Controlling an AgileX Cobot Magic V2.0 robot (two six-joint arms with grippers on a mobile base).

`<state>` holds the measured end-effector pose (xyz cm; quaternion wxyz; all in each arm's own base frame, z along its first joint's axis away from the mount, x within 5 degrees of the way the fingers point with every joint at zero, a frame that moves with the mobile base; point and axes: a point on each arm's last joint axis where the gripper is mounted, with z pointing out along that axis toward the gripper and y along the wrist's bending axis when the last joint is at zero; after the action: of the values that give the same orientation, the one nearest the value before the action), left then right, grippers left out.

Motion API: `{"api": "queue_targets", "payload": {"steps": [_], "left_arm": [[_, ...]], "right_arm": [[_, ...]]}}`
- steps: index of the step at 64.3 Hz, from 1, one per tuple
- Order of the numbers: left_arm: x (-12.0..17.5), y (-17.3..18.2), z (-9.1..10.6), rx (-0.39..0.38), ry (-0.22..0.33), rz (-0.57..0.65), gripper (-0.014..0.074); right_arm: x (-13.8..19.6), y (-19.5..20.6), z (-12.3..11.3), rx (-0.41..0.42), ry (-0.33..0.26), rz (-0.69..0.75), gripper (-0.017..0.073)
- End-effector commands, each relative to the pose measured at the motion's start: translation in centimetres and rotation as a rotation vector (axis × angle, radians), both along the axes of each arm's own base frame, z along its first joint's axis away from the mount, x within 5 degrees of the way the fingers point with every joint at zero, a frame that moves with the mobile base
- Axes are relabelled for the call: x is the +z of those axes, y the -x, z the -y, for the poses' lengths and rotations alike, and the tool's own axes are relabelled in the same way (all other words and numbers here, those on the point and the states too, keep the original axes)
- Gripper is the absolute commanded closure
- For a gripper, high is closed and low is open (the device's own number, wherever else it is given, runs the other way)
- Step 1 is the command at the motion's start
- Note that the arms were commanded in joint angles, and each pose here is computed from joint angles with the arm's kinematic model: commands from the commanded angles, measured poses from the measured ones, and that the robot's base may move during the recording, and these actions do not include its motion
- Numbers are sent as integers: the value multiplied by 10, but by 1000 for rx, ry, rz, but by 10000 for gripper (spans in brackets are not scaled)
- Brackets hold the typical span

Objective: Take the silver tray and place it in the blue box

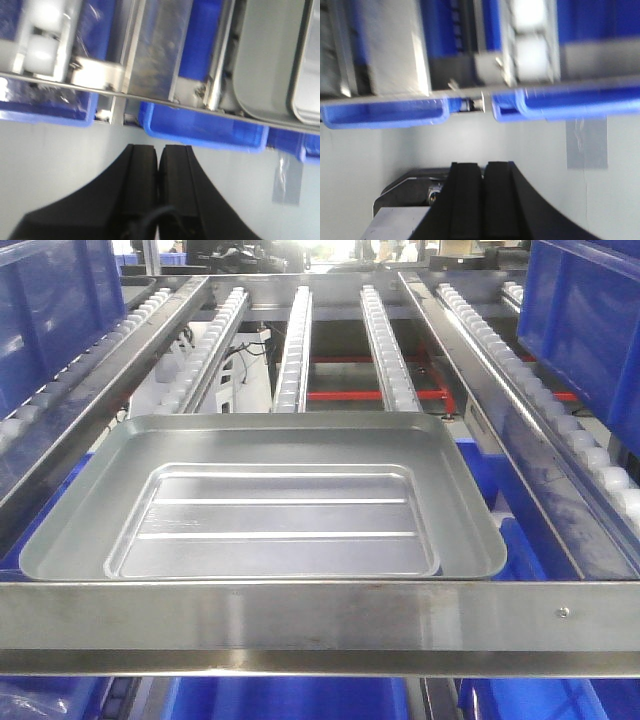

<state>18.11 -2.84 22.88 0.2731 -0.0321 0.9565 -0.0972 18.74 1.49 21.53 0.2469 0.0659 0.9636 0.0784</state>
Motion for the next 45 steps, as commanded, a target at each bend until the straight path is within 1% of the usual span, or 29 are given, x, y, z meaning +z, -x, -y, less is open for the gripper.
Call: {"api": "queue_targets", "payload": {"steps": [1,3,4,7,8,10,11,14,15,16,17,20,22,27,31,40,45], "left_arm": [[18,-13,16,-31,47,73,601],[20,-17,22,-44,50,71,601],[21,-19,24,-50,42,71,601],[24,-25,33,-47,31,66,601],[24,-27,34,-50,11,68,601],[25,-32,39,-42,-10,71,601],[25,-34,41,-38,-18,68,601],[27,-41,48,-23,-38,65,601],[27,-43,51,-26,-49,64,601],[28,-46,55,-30,-60,62,601],[28,-48,58,-34,-65,60,601],[29,-54,70,-65,-67,53,601],[30,-58,77,-75,-57,47,601],[31,-68,93,-107,-51,45,601],[31,-78,104,-127,-60,30,601],[28,-96,121,-145,-95,-22,601],[25,-106,126,-143,-97,-35,600]], "right_arm": [[22,-18,-7,10,0,98,499],[25,-23,-12,8,-5,102,499],[26,-25,-14,6,-7,101,499],[32,-33,-23,7,-7,112,499],[32,-36,-26,10,-3,110,499],[34,-41,-34,27,10,112,499],[35,-43,-35,28,24,115,499],[37,-50,-47,47,38,118,499],[39,-52,-51,40,34,122,499],[39,-55,-56,57,48,123,499],[40,-57,-60,52,46,122,499],[41,-64,-74,68,57,119,499],[39,-69,-83,87,62,111,499],[40,-81,-102,116,49,106,499],[37,-95,-119,129,35,77,499],[35,-117,-137,135,30,53,501],[33,-130,-144,134,29,50,501]]}}
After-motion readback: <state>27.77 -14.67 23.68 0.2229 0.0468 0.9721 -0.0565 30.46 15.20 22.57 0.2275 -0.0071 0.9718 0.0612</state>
